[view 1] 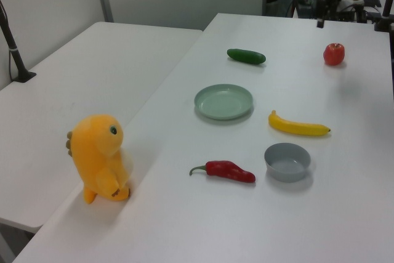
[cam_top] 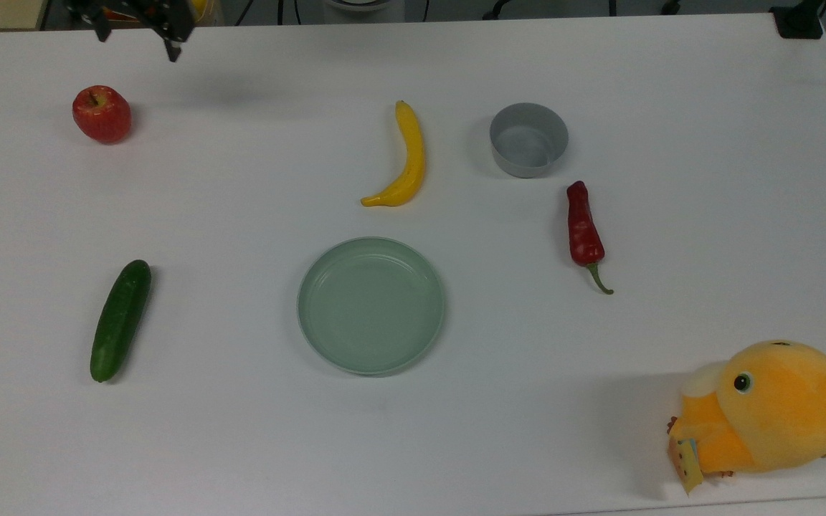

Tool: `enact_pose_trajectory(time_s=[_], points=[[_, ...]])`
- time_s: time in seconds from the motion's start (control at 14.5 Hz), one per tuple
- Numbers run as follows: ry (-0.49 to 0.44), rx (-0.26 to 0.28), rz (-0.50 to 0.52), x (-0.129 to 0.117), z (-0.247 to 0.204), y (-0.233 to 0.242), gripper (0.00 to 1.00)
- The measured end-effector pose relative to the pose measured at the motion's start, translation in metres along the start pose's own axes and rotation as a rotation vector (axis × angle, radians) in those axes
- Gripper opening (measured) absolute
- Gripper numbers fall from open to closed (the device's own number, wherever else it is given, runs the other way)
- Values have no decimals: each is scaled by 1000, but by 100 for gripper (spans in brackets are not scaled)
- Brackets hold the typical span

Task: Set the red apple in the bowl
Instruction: 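Move the open gripper over to the red apple, then lower the gripper around the red apple and close it, then lift the red apple and carry it toward the grey bowl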

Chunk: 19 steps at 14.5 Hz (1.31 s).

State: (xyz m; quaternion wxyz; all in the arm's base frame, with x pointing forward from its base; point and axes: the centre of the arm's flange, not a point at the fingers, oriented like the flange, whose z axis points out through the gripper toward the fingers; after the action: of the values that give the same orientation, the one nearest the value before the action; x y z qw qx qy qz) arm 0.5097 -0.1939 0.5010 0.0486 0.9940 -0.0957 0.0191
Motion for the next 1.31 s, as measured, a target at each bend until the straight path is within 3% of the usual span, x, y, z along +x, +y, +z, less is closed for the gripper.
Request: enact_pose_trajectory(time_s=[0.21,0.48,1.24,1.31], points=[[5,-12,4,-4,26,56,100],[-2,-64,27,9,94,90,100],[-144,-135,-47,13,181,92,98],[-145,-135,-48,13,182,92,86]])
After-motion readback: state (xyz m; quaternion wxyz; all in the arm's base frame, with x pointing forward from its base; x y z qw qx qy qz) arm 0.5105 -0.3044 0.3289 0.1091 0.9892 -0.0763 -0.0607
